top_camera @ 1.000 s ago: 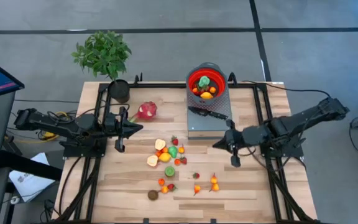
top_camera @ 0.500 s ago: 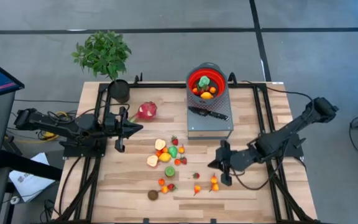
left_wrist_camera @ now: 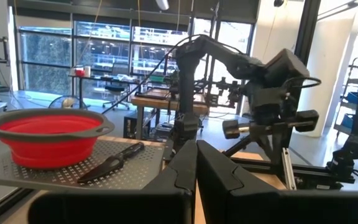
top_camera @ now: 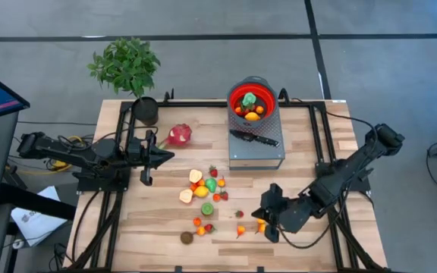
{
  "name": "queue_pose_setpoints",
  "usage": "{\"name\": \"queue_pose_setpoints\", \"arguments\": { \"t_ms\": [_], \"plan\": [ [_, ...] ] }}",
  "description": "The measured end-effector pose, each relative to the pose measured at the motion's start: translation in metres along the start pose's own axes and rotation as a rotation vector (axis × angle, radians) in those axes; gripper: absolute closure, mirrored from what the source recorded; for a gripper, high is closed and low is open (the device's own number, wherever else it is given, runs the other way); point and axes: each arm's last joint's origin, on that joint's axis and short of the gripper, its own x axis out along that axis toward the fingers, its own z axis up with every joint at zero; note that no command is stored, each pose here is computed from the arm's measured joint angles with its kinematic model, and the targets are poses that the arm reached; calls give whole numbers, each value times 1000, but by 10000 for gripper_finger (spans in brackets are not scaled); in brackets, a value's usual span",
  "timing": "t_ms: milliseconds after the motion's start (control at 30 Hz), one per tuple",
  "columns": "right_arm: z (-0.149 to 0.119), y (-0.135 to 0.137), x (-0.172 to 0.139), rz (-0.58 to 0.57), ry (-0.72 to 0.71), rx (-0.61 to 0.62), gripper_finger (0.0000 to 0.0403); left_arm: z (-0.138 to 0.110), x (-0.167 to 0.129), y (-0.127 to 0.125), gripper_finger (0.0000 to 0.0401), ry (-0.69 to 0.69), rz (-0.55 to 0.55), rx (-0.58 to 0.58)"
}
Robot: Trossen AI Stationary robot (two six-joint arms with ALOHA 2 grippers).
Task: Pick & Place Fruit
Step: Put the yellow pear into the red colander on the shelf
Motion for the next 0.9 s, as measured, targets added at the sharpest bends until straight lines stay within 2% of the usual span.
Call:
{"name": "queue_pose_setpoints", "arguments": {
  "t_ms": [167, 333, 467, 633, 767, 900],
  "plan": [
    [2, 4, 3, -183, 118, 175, 403, 0, 0, 0, 398, 1, 0, 0],
    [-2, 10, 11, -285, 231, 285, 403, 0, 0, 0, 398, 1, 0, 0],
    [-9, 10, 23, -309, 291, 271, 403, 0, 0, 0, 398, 1, 0, 0],
    [-16, 7, 43, -326, 382, 182, 403, 0, 0, 0, 398, 0, 0, 0],
    [-15, 1, 54, -344, 478, 287, 403, 0, 0, 0, 398, 1, 0, 0],
    [-12, -6, 61, -380, 485, 329, 396, 0, 0, 0, 398, 1, 0, 0]
  ]
}}
